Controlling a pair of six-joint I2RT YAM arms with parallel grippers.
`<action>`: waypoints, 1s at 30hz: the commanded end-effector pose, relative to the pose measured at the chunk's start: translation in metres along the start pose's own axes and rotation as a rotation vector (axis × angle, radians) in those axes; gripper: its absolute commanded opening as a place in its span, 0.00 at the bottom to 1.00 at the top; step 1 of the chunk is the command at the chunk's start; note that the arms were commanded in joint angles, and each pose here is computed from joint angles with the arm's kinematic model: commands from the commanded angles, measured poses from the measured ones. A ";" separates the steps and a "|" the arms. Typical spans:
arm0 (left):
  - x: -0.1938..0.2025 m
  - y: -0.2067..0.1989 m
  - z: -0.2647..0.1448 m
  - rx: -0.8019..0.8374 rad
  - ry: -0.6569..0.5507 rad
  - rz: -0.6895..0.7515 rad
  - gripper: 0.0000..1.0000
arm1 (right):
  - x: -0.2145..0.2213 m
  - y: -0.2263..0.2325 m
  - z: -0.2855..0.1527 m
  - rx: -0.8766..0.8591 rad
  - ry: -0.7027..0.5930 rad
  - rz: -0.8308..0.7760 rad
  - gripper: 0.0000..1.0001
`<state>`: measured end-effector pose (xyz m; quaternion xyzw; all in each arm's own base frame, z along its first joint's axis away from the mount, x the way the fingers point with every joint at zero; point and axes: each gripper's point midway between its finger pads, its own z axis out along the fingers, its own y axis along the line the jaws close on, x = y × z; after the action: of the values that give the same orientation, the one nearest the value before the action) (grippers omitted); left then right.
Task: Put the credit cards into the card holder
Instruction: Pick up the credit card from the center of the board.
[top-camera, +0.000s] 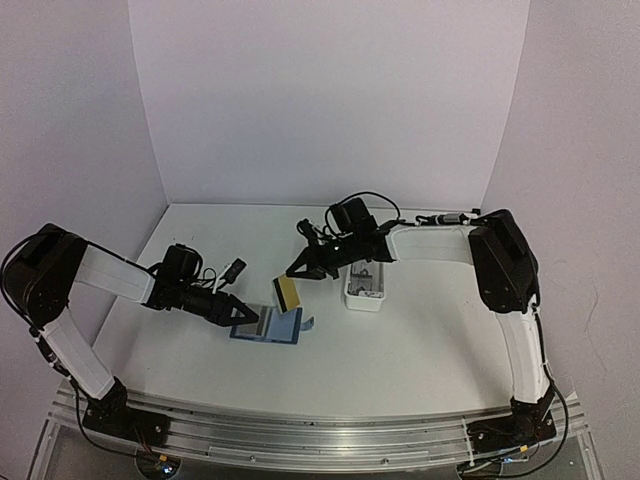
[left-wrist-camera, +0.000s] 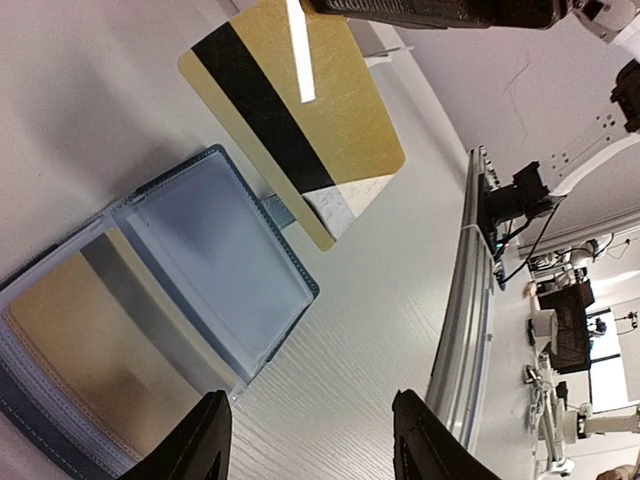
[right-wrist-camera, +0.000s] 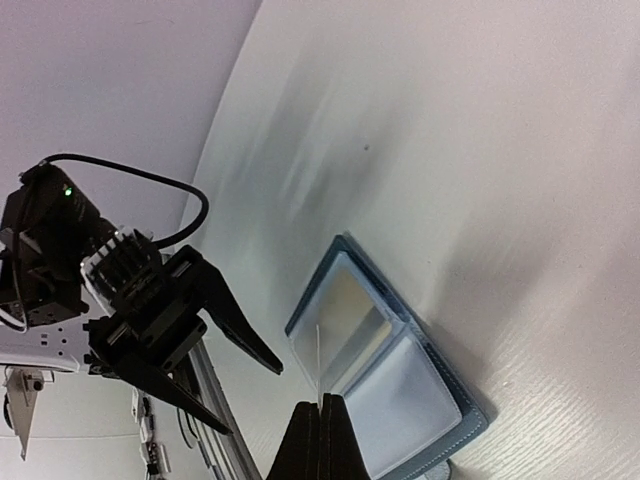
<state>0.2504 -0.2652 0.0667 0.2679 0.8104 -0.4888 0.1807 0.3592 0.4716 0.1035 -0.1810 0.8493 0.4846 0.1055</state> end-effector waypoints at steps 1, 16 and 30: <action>-0.045 -0.040 -0.025 0.151 -0.107 0.082 0.57 | -0.025 0.040 -0.023 -0.083 -0.104 -0.069 0.00; -0.101 -0.040 -0.038 0.138 -0.305 -0.094 0.71 | -0.055 0.113 -0.067 -0.358 -0.349 -0.085 0.00; -0.128 -0.057 -0.046 0.196 -0.343 -0.106 0.59 | -0.046 0.132 -0.046 -0.452 -0.314 -0.087 0.00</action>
<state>0.3081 -0.2767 0.1767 0.1480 0.7476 -0.5979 0.2484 0.3538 0.4923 0.2175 -0.1412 0.7211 0.6464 0.2055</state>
